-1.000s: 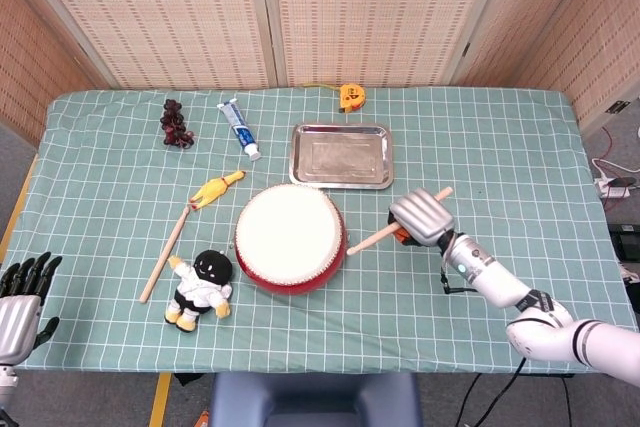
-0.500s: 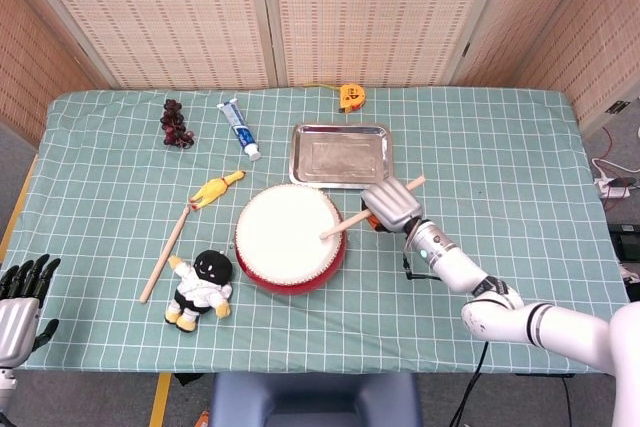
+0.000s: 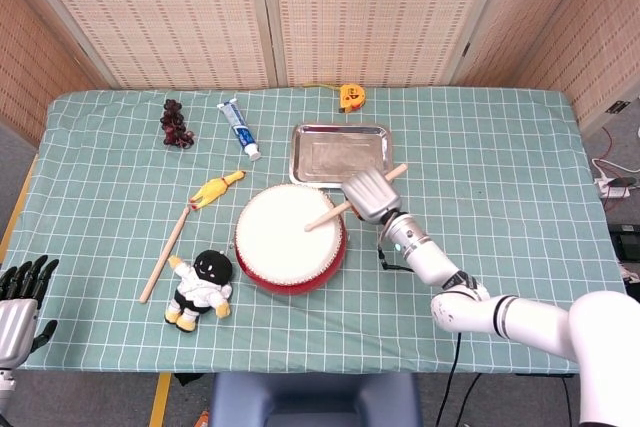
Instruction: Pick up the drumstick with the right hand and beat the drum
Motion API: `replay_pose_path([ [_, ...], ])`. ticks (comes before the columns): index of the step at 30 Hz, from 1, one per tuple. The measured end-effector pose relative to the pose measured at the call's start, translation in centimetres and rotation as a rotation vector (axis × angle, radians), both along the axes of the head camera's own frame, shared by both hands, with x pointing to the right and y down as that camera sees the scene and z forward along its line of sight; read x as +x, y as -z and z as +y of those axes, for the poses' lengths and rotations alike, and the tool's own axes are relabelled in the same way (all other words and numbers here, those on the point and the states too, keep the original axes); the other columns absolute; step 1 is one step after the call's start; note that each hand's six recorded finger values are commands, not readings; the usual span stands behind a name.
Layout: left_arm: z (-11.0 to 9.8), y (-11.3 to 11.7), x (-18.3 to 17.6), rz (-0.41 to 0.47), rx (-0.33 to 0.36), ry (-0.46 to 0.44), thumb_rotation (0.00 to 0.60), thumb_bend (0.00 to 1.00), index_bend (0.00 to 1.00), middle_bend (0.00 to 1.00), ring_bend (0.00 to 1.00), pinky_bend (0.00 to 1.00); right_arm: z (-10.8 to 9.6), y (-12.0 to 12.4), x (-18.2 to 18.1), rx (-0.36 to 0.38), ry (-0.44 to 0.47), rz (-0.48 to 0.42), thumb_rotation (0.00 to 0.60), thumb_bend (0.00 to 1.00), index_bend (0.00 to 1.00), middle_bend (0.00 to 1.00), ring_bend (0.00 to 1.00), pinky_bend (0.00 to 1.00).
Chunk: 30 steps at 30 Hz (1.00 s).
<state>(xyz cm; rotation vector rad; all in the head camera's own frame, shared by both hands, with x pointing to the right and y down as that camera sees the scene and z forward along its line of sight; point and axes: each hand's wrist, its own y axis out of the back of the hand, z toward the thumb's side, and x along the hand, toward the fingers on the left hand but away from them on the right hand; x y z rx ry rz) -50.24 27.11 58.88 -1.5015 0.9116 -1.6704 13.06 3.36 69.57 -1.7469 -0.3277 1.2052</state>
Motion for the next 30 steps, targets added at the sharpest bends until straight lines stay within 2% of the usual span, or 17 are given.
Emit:
replay_pose_path([
  [3, 0.1, 0.0, -0.1, -0.002, -0.002, 0.003, 0.600, 0.23, 0.03, 0.00, 0.02, 0.02, -0.1, 0.1, -0.2, 0.004, -0.021, -0.008, 0.600, 1.00, 1.00, 1.00, 1.00, 1.00],
  [10, 0.0, 0.1, -0.1, 0.002, 0.004, 0.003, 0.600, 0.23, 0.03, 0.00, 0.02, 0.02, -0.7, 1.1, -0.2, -0.072, -0.151, -0.152, 0.600, 1.00, 1.00, 1.00, 1.00, 1.00],
  [12, 0.0, 0.0, 0.0, 0.004, 0.003, 0.000, 0.600, 0.23, 0.03, 0.00, 0.02, 0.02, -0.8, 1.1, -0.2, -0.083, -0.161, -0.164, 0.600, 1.00, 1.00, 1.00, 1.00, 1.00],
  [15, 0.0, 0.0, 0.0, 0.004, 0.003, -0.002, 0.600, 0.23, 0.03, 0.00, 0.02, 0.02, -0.7, 1.0, -0.2, -0.063, -0.130, -0.132, 0.600, 1.00, 1.00, 1.00, 1.00, 1.00],
  [23, 0.1, -0.1, -0.1, 0.005, 0.000, 0.006, 0.600, 0.23, 0.03, 0.00, 0.02, 0.02, 0.0, 0.0, -0.2, 0.048, 0.014, 0.056, 0.600, 1.00, 1.00, 1.00, 1.00, 1.00],
  [26, 0.1, -0.2, -0.1, 0.004, -0.002, 0.004, 0.600, 0.23, 0.03, 0.00, 0.02, 0.02, -0.1, 0.2, -0.3, 0.052, 0.003, 0.048, 0.600, 1.00, 1.00, 1.00, 1.00, 1.00],
  [30, -0.1, 0.0, -0.1, 0.006, 0.008, 0.005, 0.600, 0.23, 0.03, 0.00, 0.02, 0.02, -0.3, 1.1, -0.5, 0.015, -0.068, -0.046, 0.600, 1.00, 1.00, 1.00, 1.00, 1.00],
])
